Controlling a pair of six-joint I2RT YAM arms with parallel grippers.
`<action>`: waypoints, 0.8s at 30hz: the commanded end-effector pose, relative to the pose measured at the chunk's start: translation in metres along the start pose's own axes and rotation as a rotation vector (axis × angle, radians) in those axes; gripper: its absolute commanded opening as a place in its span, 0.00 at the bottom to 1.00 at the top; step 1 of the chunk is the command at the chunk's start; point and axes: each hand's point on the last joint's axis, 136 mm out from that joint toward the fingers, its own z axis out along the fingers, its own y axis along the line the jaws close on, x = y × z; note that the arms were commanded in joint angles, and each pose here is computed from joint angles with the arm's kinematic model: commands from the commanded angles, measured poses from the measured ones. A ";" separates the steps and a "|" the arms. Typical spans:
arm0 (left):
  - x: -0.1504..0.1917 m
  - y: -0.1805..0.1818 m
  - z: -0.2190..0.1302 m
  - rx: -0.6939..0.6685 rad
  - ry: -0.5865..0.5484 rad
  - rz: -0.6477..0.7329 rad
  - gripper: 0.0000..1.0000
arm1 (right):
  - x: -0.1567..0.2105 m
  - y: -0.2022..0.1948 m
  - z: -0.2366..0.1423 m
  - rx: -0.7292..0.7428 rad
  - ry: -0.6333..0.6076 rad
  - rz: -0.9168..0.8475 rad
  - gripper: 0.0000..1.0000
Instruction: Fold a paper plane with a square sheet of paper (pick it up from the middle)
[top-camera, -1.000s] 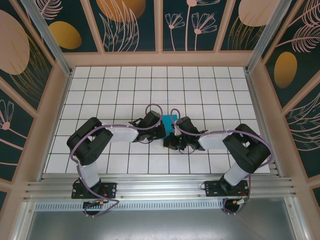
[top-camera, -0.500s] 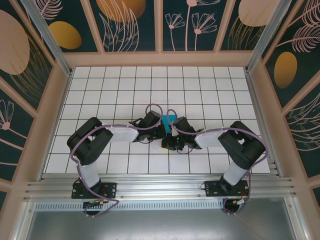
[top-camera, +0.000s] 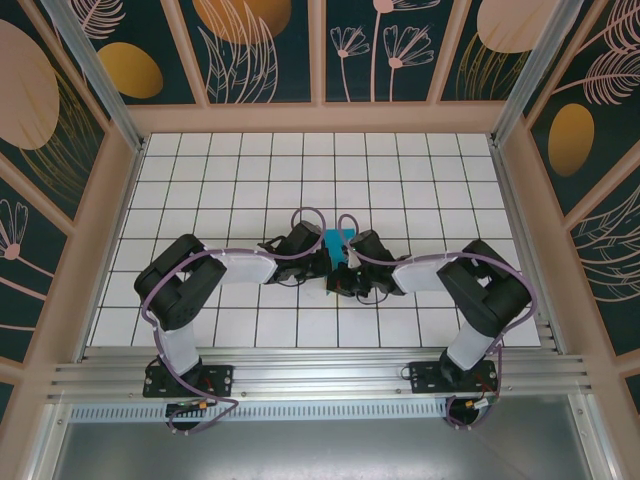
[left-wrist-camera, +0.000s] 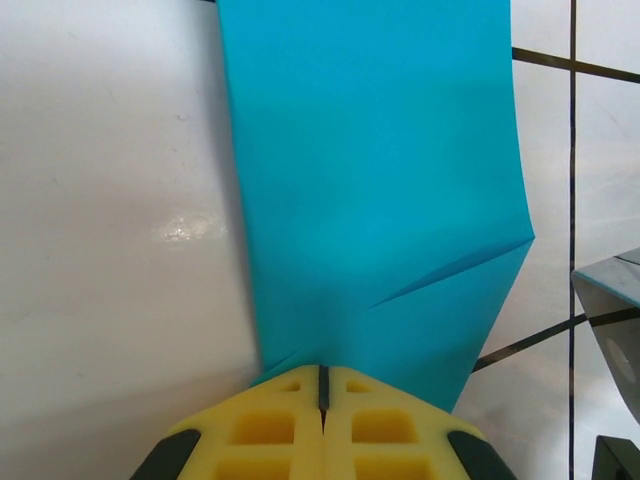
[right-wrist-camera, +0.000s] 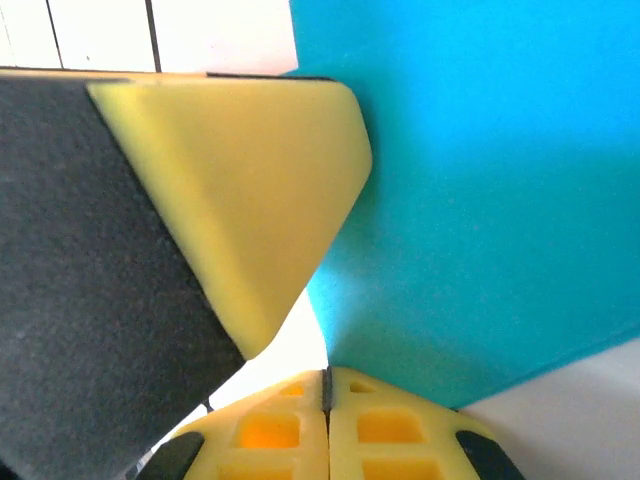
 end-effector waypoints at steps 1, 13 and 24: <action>0.020 0.025 0.007 -0.083 0.072 0.007 0.07 | -0.006 -0.015 0.000 0.066 -0.022 0.011 0.06; 0.020 0.027 0.005 -0.089 0.071 0.015 0.07 | -0.050 -0.006 -0.041 -0.018 -0.166 0.031 0.07; 0.019 0.025 0.006 -0.082 0.073 0.022 0.08 | -0.049 -0.043 -0.023 0.113 -0.132 0.092 0.07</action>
